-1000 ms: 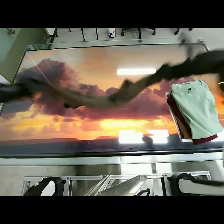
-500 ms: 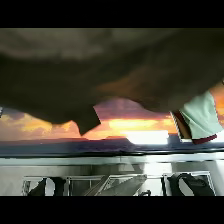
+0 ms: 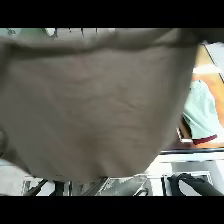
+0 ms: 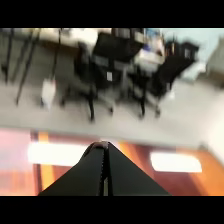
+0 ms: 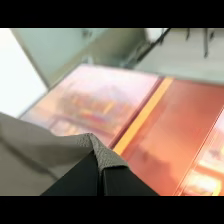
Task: Fold the shirts.
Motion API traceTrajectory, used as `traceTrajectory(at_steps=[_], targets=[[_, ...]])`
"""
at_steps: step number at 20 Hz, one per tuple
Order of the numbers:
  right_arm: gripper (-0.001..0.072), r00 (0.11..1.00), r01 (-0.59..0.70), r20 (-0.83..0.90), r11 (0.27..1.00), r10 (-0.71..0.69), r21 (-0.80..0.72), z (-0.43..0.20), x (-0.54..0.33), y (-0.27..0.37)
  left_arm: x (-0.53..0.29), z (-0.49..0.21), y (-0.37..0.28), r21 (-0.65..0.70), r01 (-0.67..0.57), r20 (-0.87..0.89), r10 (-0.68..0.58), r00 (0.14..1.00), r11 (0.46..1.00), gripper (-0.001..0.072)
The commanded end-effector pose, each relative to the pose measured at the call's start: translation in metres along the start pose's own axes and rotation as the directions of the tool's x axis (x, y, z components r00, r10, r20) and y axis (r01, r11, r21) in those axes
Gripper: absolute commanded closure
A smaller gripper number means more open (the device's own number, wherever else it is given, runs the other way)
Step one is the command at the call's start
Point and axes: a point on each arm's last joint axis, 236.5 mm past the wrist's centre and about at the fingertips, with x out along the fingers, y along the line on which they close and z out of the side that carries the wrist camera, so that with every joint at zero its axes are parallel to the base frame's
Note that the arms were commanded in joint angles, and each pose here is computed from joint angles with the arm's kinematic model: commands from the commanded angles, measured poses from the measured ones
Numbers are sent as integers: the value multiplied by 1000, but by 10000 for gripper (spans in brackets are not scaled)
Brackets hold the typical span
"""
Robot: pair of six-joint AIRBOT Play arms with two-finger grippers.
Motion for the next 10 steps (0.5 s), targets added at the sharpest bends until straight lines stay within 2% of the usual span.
traceTrajectory(at_steps=[1,6,10], targets=[[689,989,55,-145,990,-36,128,-75,96,-72,128,-151,50,110,-39,-364,77,928,993,691],[689,955,204,-268,938,-127,281,-172,185,-182,245,-296,117,61,-57,-577,82,813,997,691],[688,929,310,-312,881,-200,357,-233,221,-242,286,-355,144,-39,-77,-598,39,801,996,691]])
